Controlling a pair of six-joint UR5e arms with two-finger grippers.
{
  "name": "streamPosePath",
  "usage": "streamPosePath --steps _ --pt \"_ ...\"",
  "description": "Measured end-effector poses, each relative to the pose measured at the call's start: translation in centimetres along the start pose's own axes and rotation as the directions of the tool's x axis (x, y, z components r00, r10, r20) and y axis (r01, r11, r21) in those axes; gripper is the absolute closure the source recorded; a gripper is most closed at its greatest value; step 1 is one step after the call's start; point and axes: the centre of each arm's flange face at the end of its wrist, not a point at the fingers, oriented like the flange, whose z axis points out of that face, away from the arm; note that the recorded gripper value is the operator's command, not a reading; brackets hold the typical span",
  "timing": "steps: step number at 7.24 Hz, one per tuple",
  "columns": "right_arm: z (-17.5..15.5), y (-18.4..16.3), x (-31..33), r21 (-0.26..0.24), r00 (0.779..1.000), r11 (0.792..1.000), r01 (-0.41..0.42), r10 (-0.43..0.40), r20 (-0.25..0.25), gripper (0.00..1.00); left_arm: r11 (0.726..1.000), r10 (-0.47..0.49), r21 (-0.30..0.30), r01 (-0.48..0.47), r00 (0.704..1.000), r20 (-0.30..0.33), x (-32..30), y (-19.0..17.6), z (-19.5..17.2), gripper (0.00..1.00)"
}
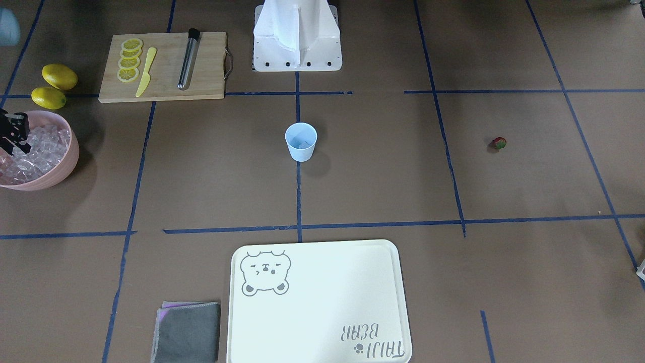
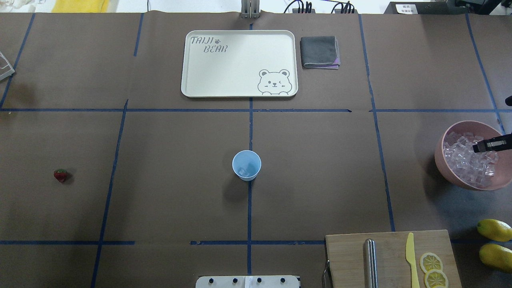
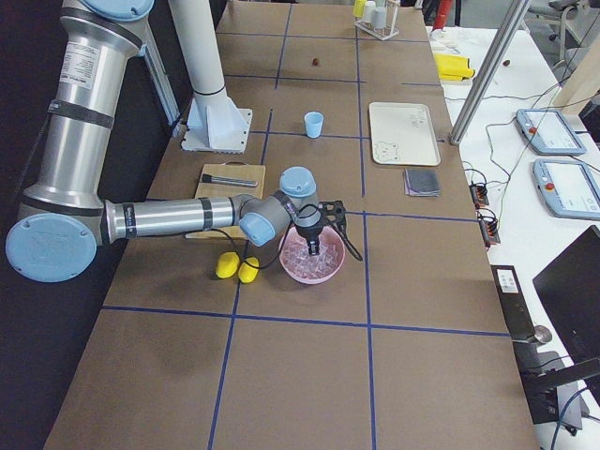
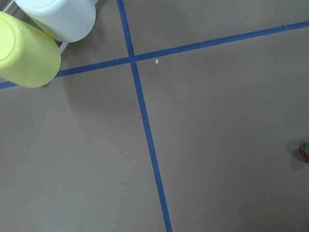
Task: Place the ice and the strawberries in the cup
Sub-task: 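Lower the right gripper into the bowl and grasp another ice cube, then lift the ice cube and carry it over the light-blue cup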
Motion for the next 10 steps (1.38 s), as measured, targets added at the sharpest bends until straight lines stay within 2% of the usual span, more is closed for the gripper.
streamPosePath --steps 4,6,8,10 --pt "-5.6 -7.0 -8.7 0.015 1.000 1.000 -0.005 0.005 0.002 0.98 1.000 0.000 0.000 0.000 1.000 0.000 0.0 0.0 0.0 0.00" --pt "-6.7 -9.2 -14.7 0.034 0.998 0.998 0.053 -0.055 0.044 1.00 1.000 -0.001 -0.001 0.001 1.000 0.000 0.0 0.0 0.0 0.00" --pt "-7.2 -11.4 -23.3 0.017 0.996 0.998 0.052 -0.053 0.071 1.00 1.000 0.002 -0.001 -0.002 1.000 0.000 0.0 -0.1 0.1 0.00" --pt "-6.9 -11.3 -34.2 0.006 0.997 0.999 0.037 -0.037 0.065 1.00 1.000 0.005 0.000 -0.005 1.000 0.000 0.1 -0.1 0.0 0.00"
